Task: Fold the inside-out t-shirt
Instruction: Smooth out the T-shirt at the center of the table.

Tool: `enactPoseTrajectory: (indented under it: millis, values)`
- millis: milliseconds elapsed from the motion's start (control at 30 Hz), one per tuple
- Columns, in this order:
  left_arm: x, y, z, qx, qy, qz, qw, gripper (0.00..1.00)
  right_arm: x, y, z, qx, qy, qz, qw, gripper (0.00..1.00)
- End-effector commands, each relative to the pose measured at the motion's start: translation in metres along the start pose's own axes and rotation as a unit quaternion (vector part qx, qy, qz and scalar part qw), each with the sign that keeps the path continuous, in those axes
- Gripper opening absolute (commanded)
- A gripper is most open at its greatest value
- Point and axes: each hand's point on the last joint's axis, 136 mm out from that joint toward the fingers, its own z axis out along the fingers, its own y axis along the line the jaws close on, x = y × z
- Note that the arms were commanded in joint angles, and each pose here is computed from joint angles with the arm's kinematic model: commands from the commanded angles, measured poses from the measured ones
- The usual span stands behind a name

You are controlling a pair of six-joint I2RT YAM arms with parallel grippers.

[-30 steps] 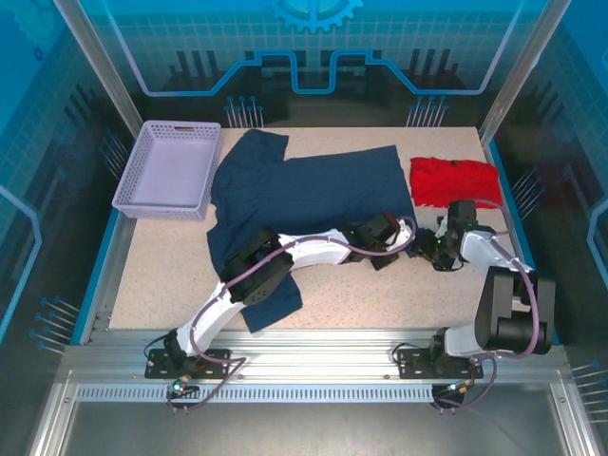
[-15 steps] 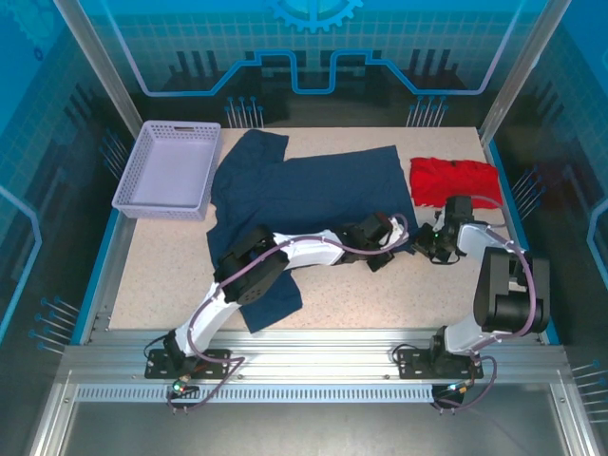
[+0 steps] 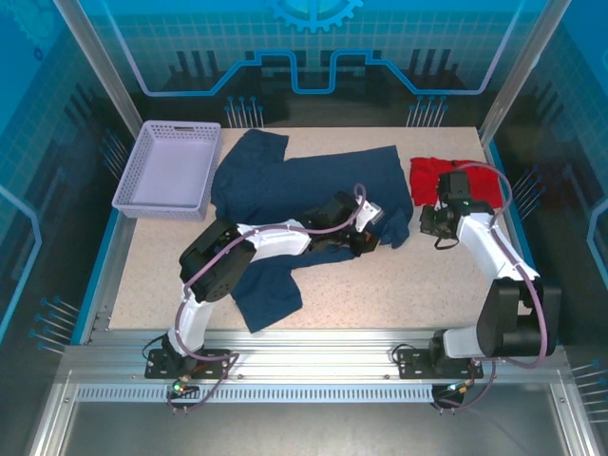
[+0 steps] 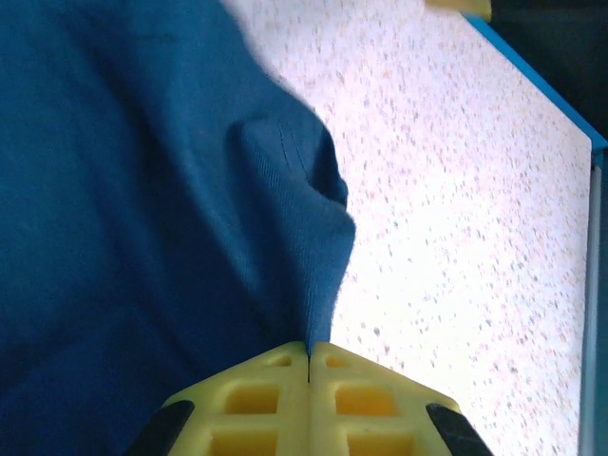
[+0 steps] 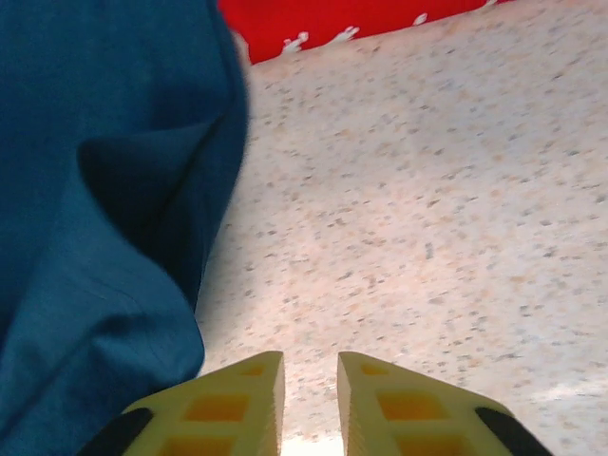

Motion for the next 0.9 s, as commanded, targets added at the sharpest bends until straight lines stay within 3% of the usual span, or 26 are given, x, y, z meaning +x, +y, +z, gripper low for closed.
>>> enactPoseTrajectory:
  millis: [0, 133, 267, 567, 633, 733, 867]
  values:
    - [0.008, -0.006, 0.002, 0.025, 0.011, -0.023, 0.999, 0.00, 0.008, -0.004, -0.004, 0.046, 0.015, -0.037, 0.998, 0.26]
    - [0.007, -0.002, 0.003, 0.021, 0.010, -0.031, 0.999, 0.00, 0.040, 0.033, -0.003, -0.065, 0.039, -0.042, 0.996, 0.33]
    - [0.006, -0.001, 0.003, 0.019, 0.010, -0.036, 0.999, 0.00, 0.079, 0.059, 0.005, -0.162, 0.073, 0.012, 0.984, 0.43]
    - [0.005, -0.001, 0.001, 0.016, 0.009, -0.037, 0.999, 0.00, 0.074, 0.090, 0.031, -0.241, 0.077, 0.078, 0.964, 0.51]
    - [0.004, -0.002, 0.001, 0.017, 0.007, -0.036, 0.999, 0.00, 0.069, 0.087, 0.040, -0.225, 0.073, 0.078, 0.968, 0.52]
    - [0.003, -0.003, 0.001, 0.019, 0.006, -0.037, 0.999, 0.00, 0.054, 0.080, 0.050, -0.202, 0.052, 0.068, 0.976, 0.46]
    - [0.003, -0.002, -0.002, 0.022, 0.005, -0.042, 0.999, 0.00, 0.027, 0.048, 0.044, -0.117, -0.002, 0.050, 0.992, 0.23]
